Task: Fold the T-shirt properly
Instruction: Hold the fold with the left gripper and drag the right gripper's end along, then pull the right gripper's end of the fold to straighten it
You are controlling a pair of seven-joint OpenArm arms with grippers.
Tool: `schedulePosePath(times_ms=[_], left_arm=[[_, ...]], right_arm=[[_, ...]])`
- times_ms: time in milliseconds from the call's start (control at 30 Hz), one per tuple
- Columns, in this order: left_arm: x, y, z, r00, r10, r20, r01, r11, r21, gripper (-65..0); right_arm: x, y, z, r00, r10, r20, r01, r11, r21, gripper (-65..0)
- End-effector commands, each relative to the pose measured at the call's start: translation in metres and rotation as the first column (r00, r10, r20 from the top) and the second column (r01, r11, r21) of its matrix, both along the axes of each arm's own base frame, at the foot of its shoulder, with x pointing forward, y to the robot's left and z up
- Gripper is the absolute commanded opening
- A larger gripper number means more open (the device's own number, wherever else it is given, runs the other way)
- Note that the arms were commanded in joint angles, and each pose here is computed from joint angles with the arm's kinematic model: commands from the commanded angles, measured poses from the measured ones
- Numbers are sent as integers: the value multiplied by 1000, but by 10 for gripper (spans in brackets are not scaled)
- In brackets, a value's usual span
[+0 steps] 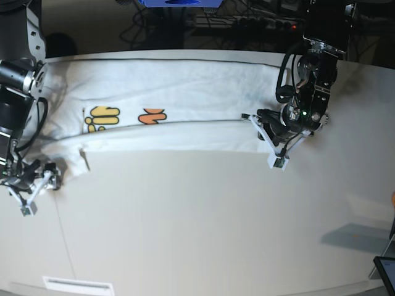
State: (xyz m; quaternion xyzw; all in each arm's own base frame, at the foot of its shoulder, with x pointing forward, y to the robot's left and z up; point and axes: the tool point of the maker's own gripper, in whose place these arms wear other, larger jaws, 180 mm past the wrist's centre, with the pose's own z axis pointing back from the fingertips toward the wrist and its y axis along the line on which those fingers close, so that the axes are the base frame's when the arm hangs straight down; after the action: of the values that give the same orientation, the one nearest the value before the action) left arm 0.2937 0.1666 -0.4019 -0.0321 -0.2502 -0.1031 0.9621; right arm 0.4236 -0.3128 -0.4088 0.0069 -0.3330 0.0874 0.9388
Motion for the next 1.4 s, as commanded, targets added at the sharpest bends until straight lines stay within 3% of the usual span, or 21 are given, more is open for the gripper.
schedulePosePath(times_ms=[0,67,133,267,333,833,933,1133,1367], left_arm=[[3,6,4,1000,4,5,-4,1000,16,-650],[3,7,4,1000,5,4,-5,1000,18,-650],[3,6,4,1000,4,5,-4,1000,18,-650],[3,6,4,1000,4,5,-4,1000,18,-650],[3,6,4,1000,4,5,-4,1000,18,-650],[3,6,5,1000,4,5,-4,1000,16,-650],[3,5,6,1000,2,8,-2,1000,16,-650],[5,5,7,1000,2,11,-2,1000,16,-650],[5,5,7,1000,2,11,-2,1000,16,-650]], right_arm=[[15,-11,23,998,-14,64,15,1000,-15,-157],[15,-10,23,998,-13,62,14,1000,-13,-158],[13,-10,19,998,-15,53,15,1000,-9,-209],[6,-9,6,1000,-25,13,25,1000,13,-524],[5,-10,6,1000,-25,12,25,1000,11,-640],[3,-15,10,999,-20,25,21,1000,-7,-647],[3,-15,22,998,0,67,3,999,-50,-647],[-3,-23,46,998,22,64,-11,988,-157,-647],[-22,-31,72,999,29,33,-18,957,-290,-647]])
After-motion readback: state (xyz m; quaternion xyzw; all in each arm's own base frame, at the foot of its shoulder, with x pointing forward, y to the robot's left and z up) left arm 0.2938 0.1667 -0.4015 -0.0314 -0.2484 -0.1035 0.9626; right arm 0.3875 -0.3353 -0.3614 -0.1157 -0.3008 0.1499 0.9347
